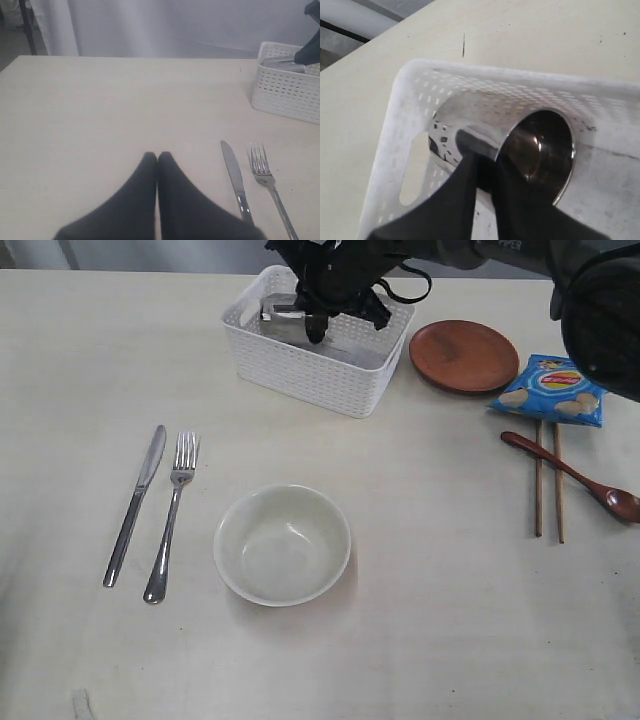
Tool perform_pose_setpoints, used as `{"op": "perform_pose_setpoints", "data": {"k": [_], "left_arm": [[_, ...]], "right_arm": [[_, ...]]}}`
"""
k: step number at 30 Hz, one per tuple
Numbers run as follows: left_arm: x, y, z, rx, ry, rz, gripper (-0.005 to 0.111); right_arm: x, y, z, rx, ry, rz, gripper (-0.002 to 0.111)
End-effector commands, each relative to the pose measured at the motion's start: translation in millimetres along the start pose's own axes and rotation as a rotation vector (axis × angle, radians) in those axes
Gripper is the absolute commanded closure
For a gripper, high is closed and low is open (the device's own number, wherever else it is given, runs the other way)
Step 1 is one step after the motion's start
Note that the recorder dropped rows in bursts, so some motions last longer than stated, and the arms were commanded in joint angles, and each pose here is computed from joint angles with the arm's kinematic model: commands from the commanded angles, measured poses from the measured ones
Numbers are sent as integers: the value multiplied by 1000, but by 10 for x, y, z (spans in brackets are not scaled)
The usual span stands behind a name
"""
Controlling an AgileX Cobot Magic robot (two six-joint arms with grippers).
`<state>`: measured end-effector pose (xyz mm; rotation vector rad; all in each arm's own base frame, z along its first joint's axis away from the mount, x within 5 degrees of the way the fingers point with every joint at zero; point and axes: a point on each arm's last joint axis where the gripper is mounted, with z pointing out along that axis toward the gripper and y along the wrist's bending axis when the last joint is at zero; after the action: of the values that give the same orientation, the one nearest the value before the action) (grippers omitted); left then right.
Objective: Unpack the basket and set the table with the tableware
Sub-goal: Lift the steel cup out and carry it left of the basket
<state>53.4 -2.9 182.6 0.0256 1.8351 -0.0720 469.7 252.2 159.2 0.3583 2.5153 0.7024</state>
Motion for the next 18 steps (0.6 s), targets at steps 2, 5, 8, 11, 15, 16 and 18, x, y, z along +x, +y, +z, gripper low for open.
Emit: {"op": "perform_pose_setpoints", "data": {"k": [2,5,8,11,15,16,18], "left_arm": [[3,4,1,-5,-9,10,107],[3,4,1,-5,-9,10,107],[3,4,1,-5,-9,10,107],[3,4,1,-5,-9,10,107],[3,4,1,-5,-9,10,107],[3,4,1,-5,-9,10,107],[3,4,1,-5,-9,10,107]], "right_arm": [[-44,56,-150,13,8,-81,109],[-104,145,-326,14,4,-119,109],[-180,251,-541,27,-8,-182,109],[-219,367,-756,18,-13,-247,109],[-198,542,-1001,-14,-32,-350,109],[-170,576,-1032,-16,-24,-375,109],[-88,664,-1089,-25,-8,-447,109]]}}
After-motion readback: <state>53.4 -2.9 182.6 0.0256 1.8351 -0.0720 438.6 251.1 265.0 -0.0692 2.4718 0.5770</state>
